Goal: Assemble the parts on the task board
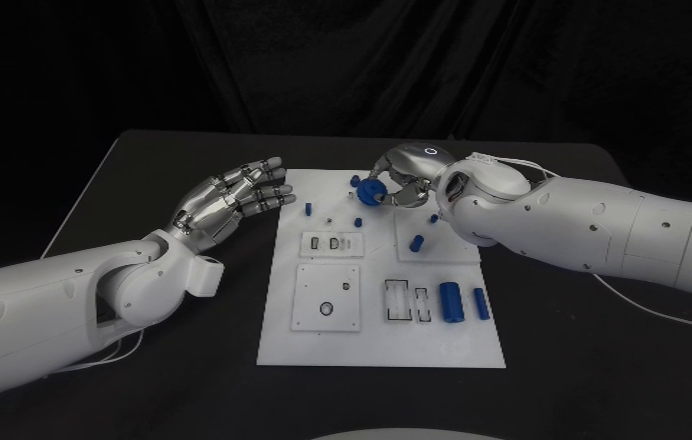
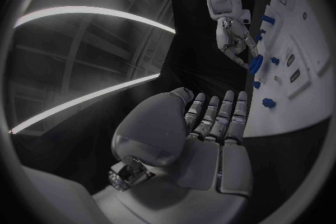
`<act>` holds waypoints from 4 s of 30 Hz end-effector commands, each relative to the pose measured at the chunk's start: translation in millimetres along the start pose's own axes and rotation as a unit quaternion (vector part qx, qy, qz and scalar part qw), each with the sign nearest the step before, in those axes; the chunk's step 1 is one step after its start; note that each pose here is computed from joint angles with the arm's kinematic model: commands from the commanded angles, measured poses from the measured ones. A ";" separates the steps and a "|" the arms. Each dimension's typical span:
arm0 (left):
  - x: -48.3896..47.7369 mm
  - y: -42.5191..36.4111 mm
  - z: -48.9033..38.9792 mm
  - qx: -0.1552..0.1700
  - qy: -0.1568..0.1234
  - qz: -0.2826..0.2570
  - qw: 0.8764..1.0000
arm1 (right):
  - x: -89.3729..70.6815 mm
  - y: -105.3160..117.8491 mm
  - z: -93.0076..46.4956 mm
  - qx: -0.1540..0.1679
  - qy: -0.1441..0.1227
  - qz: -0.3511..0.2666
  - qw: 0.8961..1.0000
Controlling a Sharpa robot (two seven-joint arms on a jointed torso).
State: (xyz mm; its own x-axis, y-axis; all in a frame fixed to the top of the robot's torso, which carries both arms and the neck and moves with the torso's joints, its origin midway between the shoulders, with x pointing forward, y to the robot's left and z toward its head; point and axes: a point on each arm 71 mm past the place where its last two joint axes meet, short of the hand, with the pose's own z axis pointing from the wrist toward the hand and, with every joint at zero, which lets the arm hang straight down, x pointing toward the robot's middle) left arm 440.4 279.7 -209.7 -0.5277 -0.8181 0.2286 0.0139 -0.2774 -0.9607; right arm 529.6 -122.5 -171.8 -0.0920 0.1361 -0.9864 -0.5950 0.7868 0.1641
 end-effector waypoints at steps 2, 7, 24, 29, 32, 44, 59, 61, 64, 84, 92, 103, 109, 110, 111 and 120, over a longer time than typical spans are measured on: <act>2.0 -6.2 0.2 0.049 0.005 -0.005 0.999 | -2.0 6.2 4.3 -0.010 -0.008 -0.002 1.000; 3.2 -5.2 1.9 0.048 0.007 -0.006 0.999 | -0.1 11.9 12.6 -0.012 0.001 -0.005 1.000; 5.5 -3.0 6.2 0.047 0.012 -0.008 0.999 | 6.0 16.2 29.0 0.002 0.031 -0.024 0.999; 5.9 -2.5 6.8 0.047 0.013 -0.009 0.999 | 8.6 16.1 30.3 0.007 0.042 -0.031 0.999; 5.9 -2.4 7.1 0.047 0.014 -0.009 0.999 | 9.8 16.6 30.9 0.009 0.047 -0.033 0.998; 6.2 -1.4 7.9 0.046 0.015 -0.010 0.999 | 11.5 21.6 32.7 0.000 0.051 -0.034 0.998; 6.0 -0.6 7.8 0.045 0.016 -0.011 0.999 | 12.7 24.9 31.7 -0.008 0.052 -0.031 0.998; 5.8 -0.5 7.8 0.045 0.016 -0.011 0.999 | 12.8 24.5 31.2 -0.008 0.051 -0.031 0.998; 5.6 -0.3 7.7 0.044 0.016 -0.011 0.999 | 12.9 23.6 30.2 -0.008 0.051 -0.031 0.998; 4.2 0.5 5.6 0.042 0.014 -0.011 0.999 | 13.8 13.1 25.0 0.007 0.054 -0.031 0.998; 4.4 1.0 5.6 0.041 0.014 -0.012 0.999 | 15.8 20.0 24.2 -0.004 0.058 -0.028 0.998; 5.0 1.4 5.8 0.040 0.015 -0.012 0.999 | 17.4 26.6 27.4 -0.010 0.062 -0.027 0.998; 4.8 1.6 5.8 0.039 0.014 -0.012 0.999 | 17.7 27.7 28.3 -0.011 0.063 -0.027 0.998; 4.8 1.6 5.9 0.039 0.014 -0.012 0.999 | 17.8 27.7 28.4 -0.011 0.063 -0.027 0.998; 4.9 1.7 5.9 0.039 0.014 -0.012 0.999 | 17.8 27.8 28.4 -0.011 0.063 -0.027 0.998; 4.9 1.9 6.2 0.039 0.015 -0.012 0.999 | 17.4 28.8 28.8 -0.012 0.059 -0.027 0.998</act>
State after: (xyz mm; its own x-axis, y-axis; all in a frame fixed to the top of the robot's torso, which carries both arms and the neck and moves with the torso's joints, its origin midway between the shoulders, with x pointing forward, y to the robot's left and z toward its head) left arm 444.0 272.1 -214.8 -0.5436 -0.8050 0.2375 0.0019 -0.2842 -0.9588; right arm 534.5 -80.4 -182.3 -0.1484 0.0297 -0.9885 -0.6226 0.7738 0.1167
